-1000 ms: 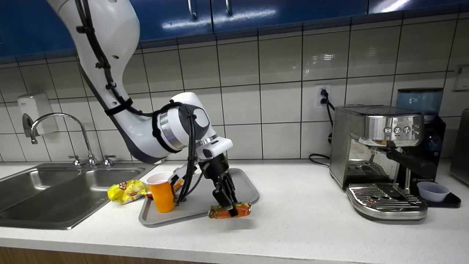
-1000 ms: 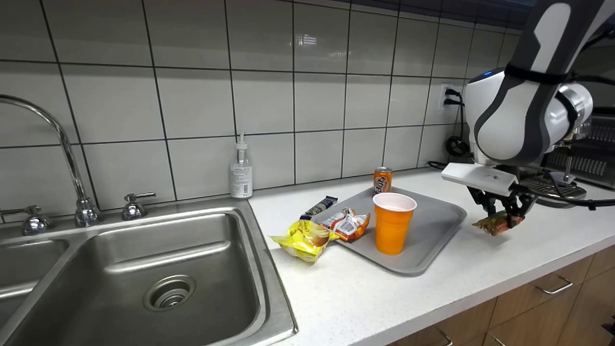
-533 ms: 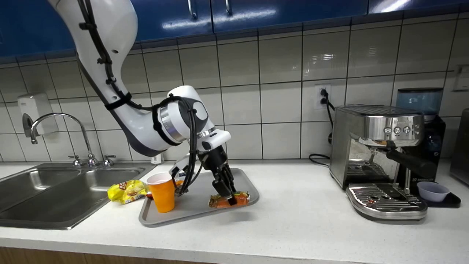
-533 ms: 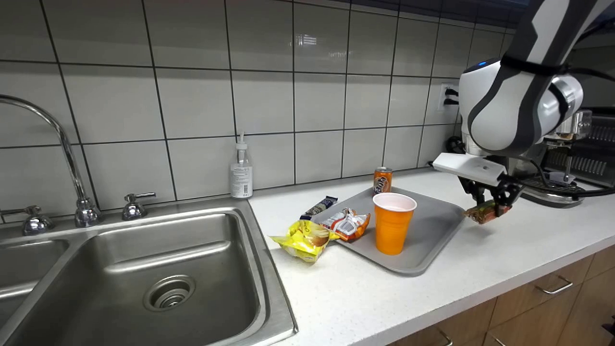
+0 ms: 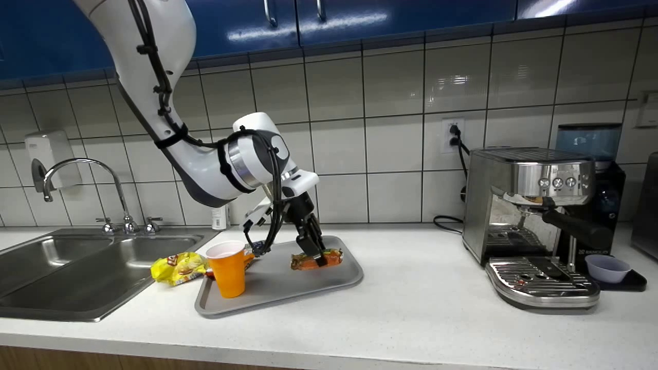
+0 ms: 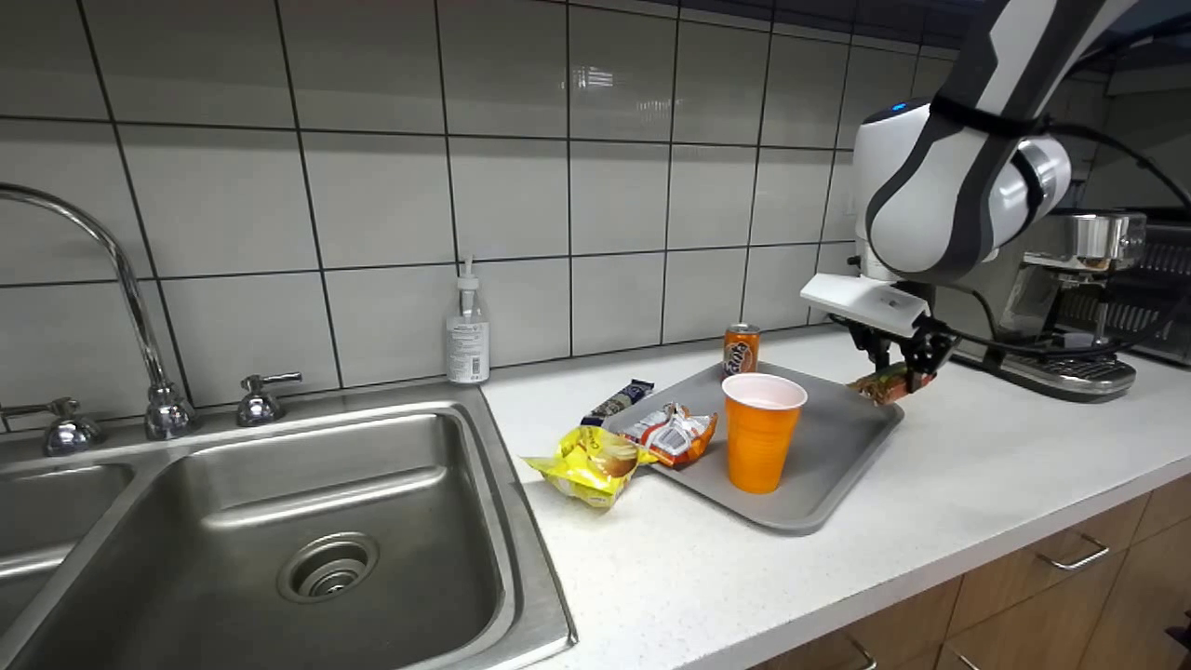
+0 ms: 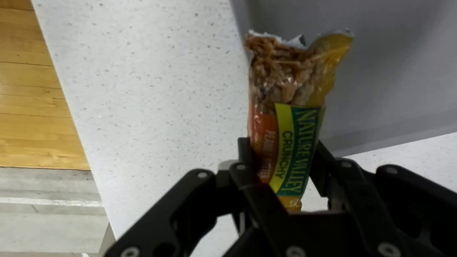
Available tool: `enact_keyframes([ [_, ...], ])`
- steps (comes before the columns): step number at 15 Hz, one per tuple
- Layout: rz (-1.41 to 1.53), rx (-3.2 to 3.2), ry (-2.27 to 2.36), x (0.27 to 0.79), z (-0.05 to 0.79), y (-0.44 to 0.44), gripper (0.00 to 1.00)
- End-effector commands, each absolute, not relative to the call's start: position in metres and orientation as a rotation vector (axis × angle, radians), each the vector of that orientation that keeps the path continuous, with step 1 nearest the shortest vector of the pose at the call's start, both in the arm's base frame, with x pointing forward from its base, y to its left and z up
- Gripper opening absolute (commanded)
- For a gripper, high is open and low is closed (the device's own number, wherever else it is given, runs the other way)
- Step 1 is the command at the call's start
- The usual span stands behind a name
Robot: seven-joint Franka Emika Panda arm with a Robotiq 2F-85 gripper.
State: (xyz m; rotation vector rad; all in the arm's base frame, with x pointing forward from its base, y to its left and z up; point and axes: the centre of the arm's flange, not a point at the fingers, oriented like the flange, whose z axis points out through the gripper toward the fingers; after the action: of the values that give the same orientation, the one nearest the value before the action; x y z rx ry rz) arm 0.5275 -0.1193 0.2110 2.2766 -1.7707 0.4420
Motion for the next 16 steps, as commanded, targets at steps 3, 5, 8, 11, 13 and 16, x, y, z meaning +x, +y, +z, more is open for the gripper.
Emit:
enact_keyframes([
  [3, 0.417, 2.309, -1.753, 0.563, 0.200, -0.114, 0.16],
  [5, 0.405, 2.319, -1.748, 0.570, 0.193, -0.111, 0.16],
  [8, 0.387, 2.321, -1.742, 0.576, 0.182, -0.107, 0.16],
  [11, 0.375, 2.324, -1.729, 0.579, 0.173, -0.104, 0.16],
  [13, 0.368, 2.324, -1.724, 0.580, 0.168, -0.103, 0.16],
  [16, 0.357, 2.326, -1.716, 0.581, 0.164, -0.100, 0.67],
])
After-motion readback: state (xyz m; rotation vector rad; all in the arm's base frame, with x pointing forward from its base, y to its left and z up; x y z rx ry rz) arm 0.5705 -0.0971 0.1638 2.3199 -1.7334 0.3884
